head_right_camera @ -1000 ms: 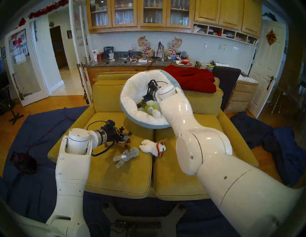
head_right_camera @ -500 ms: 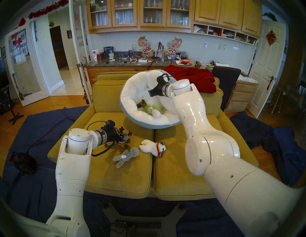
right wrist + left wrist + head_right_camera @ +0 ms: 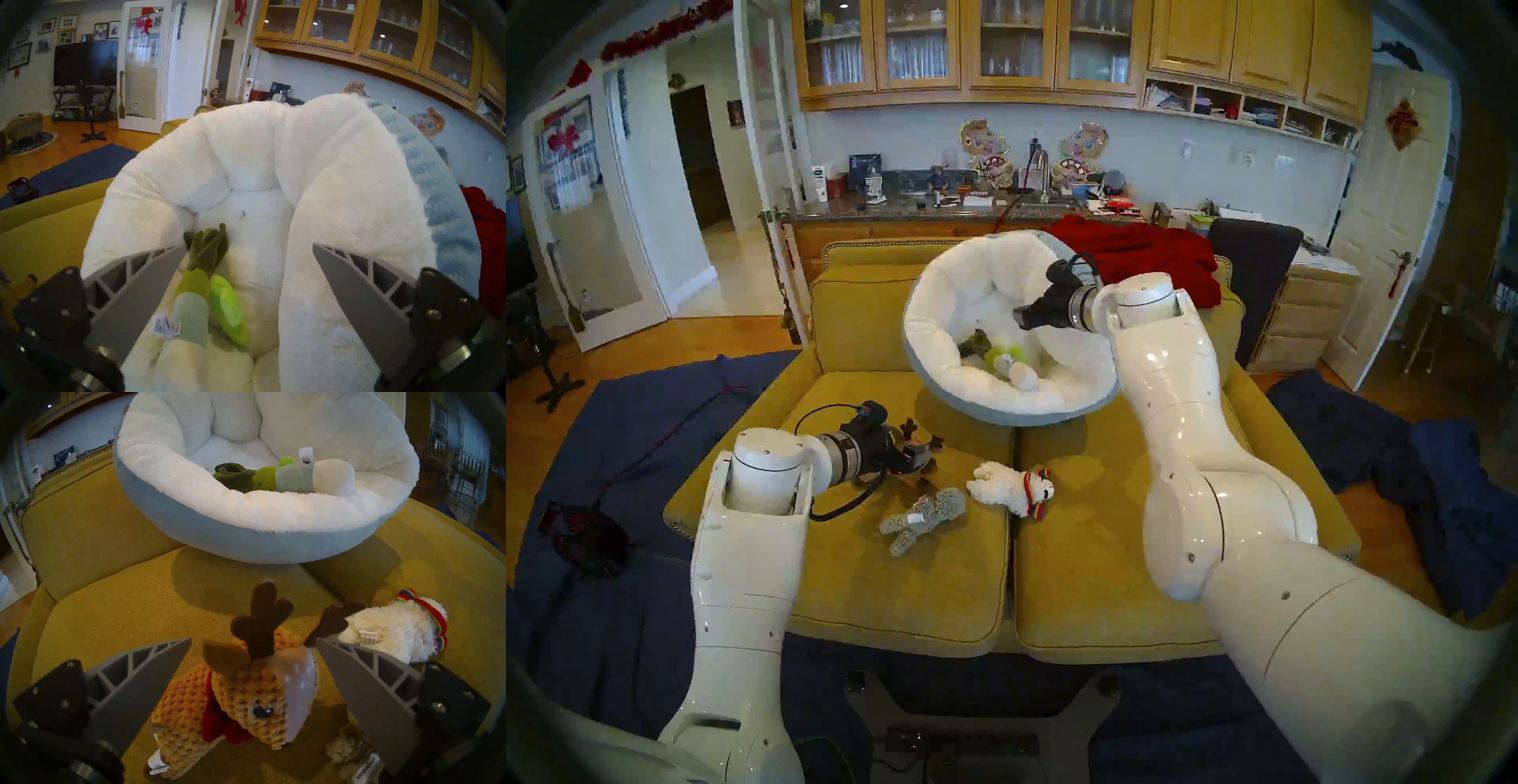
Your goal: Put toys into dog bed
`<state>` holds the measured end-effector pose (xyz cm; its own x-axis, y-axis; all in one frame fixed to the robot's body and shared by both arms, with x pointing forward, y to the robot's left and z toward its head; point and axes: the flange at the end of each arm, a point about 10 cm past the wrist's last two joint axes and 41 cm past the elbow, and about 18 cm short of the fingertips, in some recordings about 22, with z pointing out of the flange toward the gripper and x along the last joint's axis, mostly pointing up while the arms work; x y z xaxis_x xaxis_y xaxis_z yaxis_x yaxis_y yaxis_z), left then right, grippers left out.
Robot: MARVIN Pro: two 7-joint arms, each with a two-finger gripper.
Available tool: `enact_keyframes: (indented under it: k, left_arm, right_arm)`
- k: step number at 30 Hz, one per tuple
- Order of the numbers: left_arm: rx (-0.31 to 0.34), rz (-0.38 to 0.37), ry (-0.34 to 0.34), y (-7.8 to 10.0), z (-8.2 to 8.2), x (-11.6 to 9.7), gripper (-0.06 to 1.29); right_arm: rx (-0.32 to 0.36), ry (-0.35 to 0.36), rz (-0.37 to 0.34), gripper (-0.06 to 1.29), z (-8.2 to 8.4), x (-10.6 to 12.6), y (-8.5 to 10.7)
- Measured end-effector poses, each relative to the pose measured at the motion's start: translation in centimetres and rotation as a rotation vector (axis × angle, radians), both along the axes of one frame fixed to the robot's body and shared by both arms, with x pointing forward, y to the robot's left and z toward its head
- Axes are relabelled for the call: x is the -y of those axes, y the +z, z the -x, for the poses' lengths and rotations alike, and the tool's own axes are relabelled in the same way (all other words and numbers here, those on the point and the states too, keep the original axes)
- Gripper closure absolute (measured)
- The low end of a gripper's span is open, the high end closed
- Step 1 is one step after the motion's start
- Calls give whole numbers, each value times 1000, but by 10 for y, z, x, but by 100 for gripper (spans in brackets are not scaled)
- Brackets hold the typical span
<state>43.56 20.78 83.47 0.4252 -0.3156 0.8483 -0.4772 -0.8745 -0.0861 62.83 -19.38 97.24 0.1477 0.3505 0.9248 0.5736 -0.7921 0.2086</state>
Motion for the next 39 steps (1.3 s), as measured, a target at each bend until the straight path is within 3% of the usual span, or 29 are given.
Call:
enact_keyframes:
  k: [16, 26, 39]
  left_arm:
    - [-11, 1, 0, -4, 1, 0, 0]
    - [-12, 0, 1, -5, 1, 0, 0]
    - [-10, -1, 2, -5, 0, 0, 0]
  right_arm:
    - [-18, 89, -46, 4, 27, 45, -5]
    - [-27, 161, -65, 4, 53, 69, -10]
    - [-16, 307, -84, 4, 93, 91, -2]
